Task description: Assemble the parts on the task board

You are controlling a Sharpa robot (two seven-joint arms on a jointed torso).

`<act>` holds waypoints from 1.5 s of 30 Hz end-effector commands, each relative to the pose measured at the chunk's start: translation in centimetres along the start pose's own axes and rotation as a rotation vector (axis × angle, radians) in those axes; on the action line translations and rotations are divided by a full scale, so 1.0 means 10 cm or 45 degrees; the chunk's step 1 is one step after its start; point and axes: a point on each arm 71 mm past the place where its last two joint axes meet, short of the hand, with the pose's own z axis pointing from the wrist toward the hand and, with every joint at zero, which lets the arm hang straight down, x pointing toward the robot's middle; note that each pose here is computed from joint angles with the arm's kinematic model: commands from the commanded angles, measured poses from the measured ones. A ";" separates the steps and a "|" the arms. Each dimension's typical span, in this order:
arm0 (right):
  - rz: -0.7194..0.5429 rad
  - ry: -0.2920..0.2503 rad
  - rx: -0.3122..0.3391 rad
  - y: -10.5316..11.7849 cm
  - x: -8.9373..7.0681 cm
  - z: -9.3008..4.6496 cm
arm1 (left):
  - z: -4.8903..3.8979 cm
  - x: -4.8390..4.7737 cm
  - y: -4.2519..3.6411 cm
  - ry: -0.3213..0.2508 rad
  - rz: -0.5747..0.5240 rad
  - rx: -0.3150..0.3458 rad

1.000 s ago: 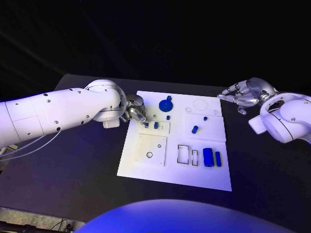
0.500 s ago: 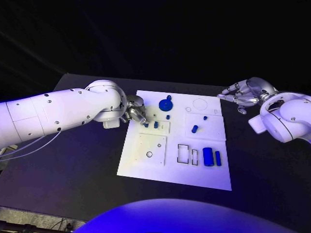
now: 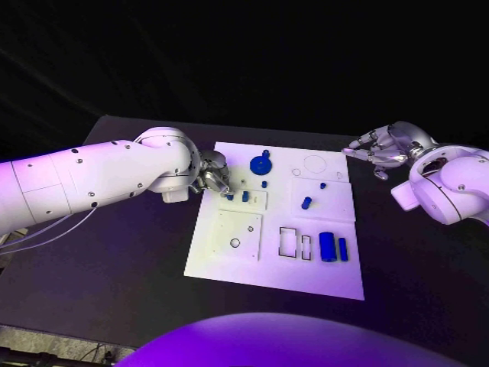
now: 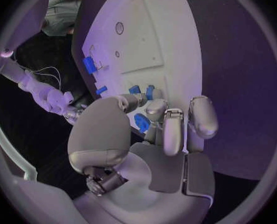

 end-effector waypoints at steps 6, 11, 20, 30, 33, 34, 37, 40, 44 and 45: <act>-0.009 0.003 -0.012 0.01 0.00 0.00 | 0.010 0.044 -0.008 0.027 0.033 -0.002; -0.009 0.003 -0.012 0.01 0.00 0.00 | 0.011 0.049 -0.009 0.036 0.038 -0.001; -0.009 0.004 -0.011 0.01 0.01 0.00 | 0.017 0.040 0.002 0.030 0.035 -0.004; -0.009 0.006 -0.009 0.00 0.01 0.00 | 0.031 0.050 -0.010 0.059 -0.001 0.013; -0.010 0.008 -0.008 0.00 0.01 0.01 | 0.036 0.054 -0.021 0.063 -0.004 0.017; -0.010 0.009 -0.008 0.00 0.01 0.01 | 0.037 0.055 -0.024 0.065 -0.004 0.018; -0.010 0.009 -0.005 0.00 0.01 0.01 | 0.040 0.058 -0.030 0.069 -0.004 0.020; -0.010 0.009 -0.004 0.00 0.00 0.01 | 0.043 0.059 -0.034 0.071 -0.005 0.021; -0.010 0.008 -0.002 -0.01 0.00 0.01 | 0.047 0.063 -0.039 0.079 -0.002 0.020; -0.010 0.009 -0.002 -0.01 0.00 0.01 | 0.049 0.064 -0.040 0.081 -0.001 0.019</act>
